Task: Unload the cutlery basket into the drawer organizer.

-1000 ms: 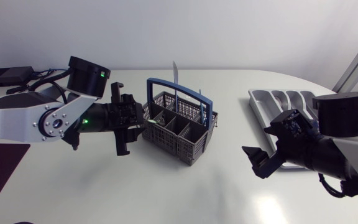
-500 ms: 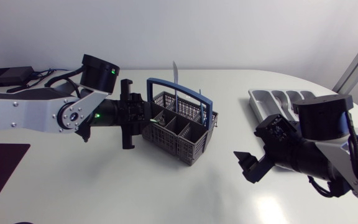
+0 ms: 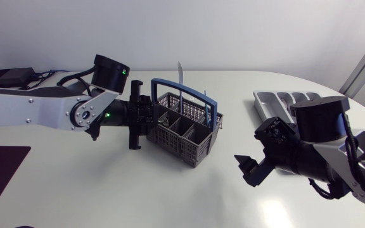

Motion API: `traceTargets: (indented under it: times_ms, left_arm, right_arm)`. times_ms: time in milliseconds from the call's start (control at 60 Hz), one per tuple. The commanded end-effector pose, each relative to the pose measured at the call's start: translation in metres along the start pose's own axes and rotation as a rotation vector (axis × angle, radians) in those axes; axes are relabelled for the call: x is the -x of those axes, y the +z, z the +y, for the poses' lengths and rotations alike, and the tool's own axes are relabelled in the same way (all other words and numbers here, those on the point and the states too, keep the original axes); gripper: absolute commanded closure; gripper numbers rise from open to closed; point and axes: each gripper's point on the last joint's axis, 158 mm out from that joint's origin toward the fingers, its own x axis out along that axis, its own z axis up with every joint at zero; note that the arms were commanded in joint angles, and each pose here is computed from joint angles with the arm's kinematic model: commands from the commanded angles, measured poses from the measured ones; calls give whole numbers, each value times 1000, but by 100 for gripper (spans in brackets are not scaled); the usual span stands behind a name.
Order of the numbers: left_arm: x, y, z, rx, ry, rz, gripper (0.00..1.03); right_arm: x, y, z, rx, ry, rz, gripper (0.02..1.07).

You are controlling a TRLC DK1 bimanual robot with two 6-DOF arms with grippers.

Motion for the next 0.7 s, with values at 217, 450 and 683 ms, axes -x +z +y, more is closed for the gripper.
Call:
traceTargets:
  times_ms: [217,450,683]
  left_arm:
    - [-8,7,14,-88,9,-9,76]
    - [-12,-1,-3,-117,-113,29,90]
    - [-14,-1,-6,-108,-171,53,100]
  right_arm:
    - [-2,2,3,34,1,1,7]
    - [-5,-3,4,42,1,12,7]
    - [-6,-6,8,49,9,16,7]
